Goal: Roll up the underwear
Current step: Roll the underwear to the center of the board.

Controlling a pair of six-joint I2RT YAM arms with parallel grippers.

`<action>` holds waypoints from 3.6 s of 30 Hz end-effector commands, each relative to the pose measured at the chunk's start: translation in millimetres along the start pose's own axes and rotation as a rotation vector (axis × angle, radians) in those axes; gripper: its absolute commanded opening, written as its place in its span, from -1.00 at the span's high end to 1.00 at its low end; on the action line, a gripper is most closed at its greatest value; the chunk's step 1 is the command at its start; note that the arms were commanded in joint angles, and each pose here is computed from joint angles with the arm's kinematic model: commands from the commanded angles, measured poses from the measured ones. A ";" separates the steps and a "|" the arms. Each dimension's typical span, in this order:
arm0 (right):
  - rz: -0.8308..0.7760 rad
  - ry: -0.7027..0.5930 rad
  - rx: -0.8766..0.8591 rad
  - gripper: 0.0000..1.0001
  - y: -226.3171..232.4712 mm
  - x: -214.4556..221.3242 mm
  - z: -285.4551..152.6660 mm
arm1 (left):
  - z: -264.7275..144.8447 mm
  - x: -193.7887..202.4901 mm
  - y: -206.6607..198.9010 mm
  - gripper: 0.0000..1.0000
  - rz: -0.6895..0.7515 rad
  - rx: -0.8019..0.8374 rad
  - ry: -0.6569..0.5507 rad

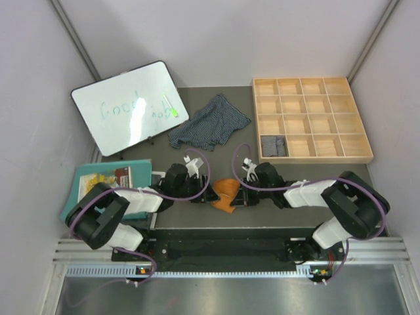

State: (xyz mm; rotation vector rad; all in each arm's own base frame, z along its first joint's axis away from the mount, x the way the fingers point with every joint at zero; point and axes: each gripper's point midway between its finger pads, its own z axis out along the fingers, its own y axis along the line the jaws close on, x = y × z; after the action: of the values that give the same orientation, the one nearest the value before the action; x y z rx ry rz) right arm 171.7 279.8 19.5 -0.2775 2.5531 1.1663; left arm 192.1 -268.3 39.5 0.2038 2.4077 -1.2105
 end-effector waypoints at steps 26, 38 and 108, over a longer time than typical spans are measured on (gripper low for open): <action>-0.434 -0.194 0.175 -0.14 45.5 -62.0 -48.9 | -9.4 19.2 3.7 1.00 -0.122 -0.103 0.210; -0.956 -0.267 0.279 -0.31 102.9 -25.5 -0.6 | -7.3 42.7 9.2 1.00 -0.268 -0.091 0.367; -0.241 0.337 -0.265 1.00 44.5 -21.3 25.6 | -23.0 -35.1 -23.4 -0.06 0.112 0.147 -0.148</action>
State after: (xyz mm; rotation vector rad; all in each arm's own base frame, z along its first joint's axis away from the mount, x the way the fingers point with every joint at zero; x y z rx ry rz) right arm 179.1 325.7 39.0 -0.8722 2.5454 1.3969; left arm 186.6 -245.6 61.5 0.2146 2.2969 -1.2918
